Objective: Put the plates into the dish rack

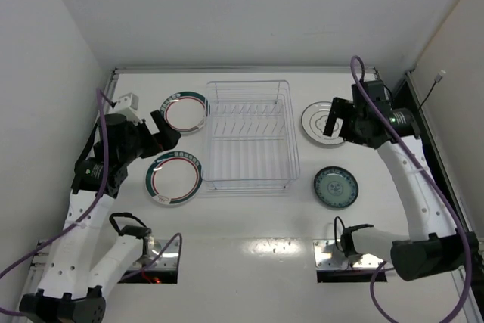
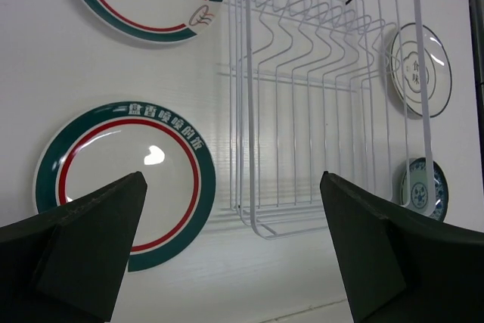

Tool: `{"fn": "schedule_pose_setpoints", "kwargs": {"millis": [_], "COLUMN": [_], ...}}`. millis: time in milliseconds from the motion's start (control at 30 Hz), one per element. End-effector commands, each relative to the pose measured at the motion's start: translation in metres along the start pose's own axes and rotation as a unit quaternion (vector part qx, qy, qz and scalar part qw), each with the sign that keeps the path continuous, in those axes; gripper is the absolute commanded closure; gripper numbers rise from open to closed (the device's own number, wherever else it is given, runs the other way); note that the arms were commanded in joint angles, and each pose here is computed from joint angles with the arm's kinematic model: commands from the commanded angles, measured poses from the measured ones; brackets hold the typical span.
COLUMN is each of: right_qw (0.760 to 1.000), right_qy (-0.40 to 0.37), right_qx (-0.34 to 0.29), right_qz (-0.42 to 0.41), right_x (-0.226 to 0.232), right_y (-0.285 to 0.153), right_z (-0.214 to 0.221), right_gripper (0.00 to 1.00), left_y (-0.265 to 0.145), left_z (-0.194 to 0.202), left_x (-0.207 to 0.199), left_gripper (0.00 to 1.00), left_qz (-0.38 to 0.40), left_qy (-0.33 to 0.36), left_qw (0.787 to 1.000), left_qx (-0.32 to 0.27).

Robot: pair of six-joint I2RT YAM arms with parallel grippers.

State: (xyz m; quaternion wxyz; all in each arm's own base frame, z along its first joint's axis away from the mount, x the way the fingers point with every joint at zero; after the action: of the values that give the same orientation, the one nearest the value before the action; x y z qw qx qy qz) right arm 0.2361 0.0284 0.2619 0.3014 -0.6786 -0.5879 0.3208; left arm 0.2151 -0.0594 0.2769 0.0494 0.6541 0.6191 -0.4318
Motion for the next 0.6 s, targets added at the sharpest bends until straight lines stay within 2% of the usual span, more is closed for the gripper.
{"fn": "schedule_pose_setpoints", "kwargs": {"millis": [0,133,167,200,233,267,300,333,367,433,567], "right_qw": [0.999,0.986,0.988,0.993,0.999,0.997,0.992,0.987,0.987,0.991,0.996], "right_qy": [-0.018,-0.046,-0.048,-0.046,-0.038,-0.032,-0.042,-0.037,-0.032,-0.005,0.075], "right_qx": [-0.029,-0.038,-0.009,0.008,0.027,0.046,0.069,0.056,0.051,0.056,0.048], "right_qz": [-0.025,-0.159,-0.149,-0.11,0.0,0.053,0.094,0.143,0.147,0.12,-0.001], "right_x": [0.003,0.04,0.042,0.033,0.004,-0.01,-0.021,-0.038,-0.044,-0.053,-0.06], "right_y": [-0.003,0.005,0.024,0.036,0.044,0.056,0.073,0.083,0.085,0.094,0.117], "right_z": [-0.03,-0.056,-0.059,-0.061,-0.066,-0.065,-0.062,-0.066,-0.069,-0.07,-0.081], "right_gripper": [0.0,0.0,0.0,0.0,0.01,0.01,0.01,0.01,0.01,0.01,0.01], "left_y": [-0.001,0.024,0.037,0.043,0.046,0.046,0.045,0.041,0.04,0.034,0.032], "left_z": [-0.013,-0.017,-0.015,-0.012,-0.014,-0.017,-0.019,-0.024,-0.027,-0.033,-0.014], "left_x": [-0.014,-0.013,-0.011,-0.012,-0.01,-0.015,-0.017,-0.02,-0.021,-0.025,-0.026], "left_gripper": [0.0,0.0,0.0,0.0,0.0,0.0,0.0,0.0,0.0,0.0,0.0], "left_qz": [0.027,-0.02,-0.043,-0.047,-0.06,-0.061,-0.058,-0.055,-0.056,-0.052,-0.041], "left_qy": [0.023,0.027,0.033,0.035,0.04,0.044,0.044,0.046,0.046,0.048,0.014], "left_qw": [0.999,0.999,0.997,0.996,0.995,0.995,0.995,0.996,0.996,0.997,0.998], "left_qx": [-0.028,0.018,0.051,0.066,0.067,0.066,0.062,0.05,0.043,0.028,0.053]}}
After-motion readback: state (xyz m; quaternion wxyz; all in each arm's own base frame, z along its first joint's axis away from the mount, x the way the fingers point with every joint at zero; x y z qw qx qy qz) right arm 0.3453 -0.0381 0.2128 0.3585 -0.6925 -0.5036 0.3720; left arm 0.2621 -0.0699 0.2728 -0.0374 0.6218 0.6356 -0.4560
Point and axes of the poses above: each gripper's point midway between its finger pads, its own y axis out along the fingers, its own x axis along the line the jaws close on, z = x × y, the point moved 5 cm from there along -y, back along the fingers, and after that the axes turned 14 degrees about -y, right-handed, at the moved point
